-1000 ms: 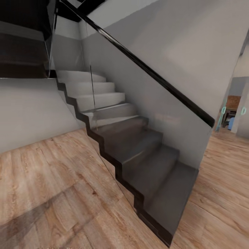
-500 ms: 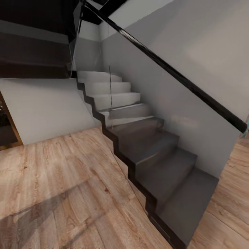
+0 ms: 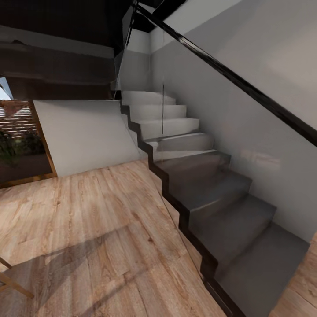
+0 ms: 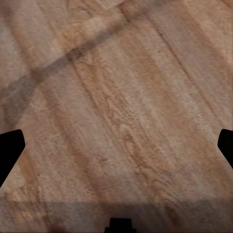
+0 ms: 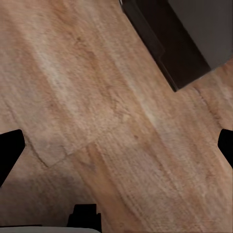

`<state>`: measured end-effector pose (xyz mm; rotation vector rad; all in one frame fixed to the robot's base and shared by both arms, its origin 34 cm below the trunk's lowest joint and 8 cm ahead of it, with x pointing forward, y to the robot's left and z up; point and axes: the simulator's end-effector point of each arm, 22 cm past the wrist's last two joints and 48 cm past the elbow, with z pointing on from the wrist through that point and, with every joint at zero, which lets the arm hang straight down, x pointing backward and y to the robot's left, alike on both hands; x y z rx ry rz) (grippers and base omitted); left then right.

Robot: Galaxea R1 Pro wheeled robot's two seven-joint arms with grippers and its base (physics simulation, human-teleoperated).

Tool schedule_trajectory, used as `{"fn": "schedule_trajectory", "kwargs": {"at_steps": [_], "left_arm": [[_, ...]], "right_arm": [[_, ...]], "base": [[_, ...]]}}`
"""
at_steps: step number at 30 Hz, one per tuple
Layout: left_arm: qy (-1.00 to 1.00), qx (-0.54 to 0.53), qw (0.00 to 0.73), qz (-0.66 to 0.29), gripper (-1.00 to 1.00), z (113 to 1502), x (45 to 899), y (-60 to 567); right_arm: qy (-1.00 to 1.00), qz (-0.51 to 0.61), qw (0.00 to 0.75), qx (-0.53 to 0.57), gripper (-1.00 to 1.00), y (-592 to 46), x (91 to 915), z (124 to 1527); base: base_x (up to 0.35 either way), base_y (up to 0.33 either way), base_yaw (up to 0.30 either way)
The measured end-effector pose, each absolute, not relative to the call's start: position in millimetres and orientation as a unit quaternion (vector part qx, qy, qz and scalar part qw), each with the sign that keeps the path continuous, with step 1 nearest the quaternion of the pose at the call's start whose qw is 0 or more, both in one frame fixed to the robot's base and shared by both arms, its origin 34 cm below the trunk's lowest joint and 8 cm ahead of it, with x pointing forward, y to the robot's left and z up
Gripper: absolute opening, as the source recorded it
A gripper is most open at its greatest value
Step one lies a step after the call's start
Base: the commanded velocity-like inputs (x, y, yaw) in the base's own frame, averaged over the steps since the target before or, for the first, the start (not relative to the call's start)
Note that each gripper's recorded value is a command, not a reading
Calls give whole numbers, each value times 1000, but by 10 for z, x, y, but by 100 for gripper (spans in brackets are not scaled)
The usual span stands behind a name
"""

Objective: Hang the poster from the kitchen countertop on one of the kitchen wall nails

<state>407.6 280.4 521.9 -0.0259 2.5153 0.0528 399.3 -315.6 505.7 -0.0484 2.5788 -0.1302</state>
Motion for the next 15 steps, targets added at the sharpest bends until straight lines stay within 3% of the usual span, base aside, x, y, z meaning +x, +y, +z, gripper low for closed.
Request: {"fn": "schedule_trajectory", "kwargs": {"at_steps": [6,15], "left_arm": [[951,-10,307,20,100,5218,4075,2804],[951,-10,308,20,100,5218,4077,2803]], "right_arm": [[960,-48,276,-18,100,-3155,3992,5056],[960,-48,275,-18,100,-3156,3990,5054]], "base": [[-26,-38,91],[-155,-220,9]]}}
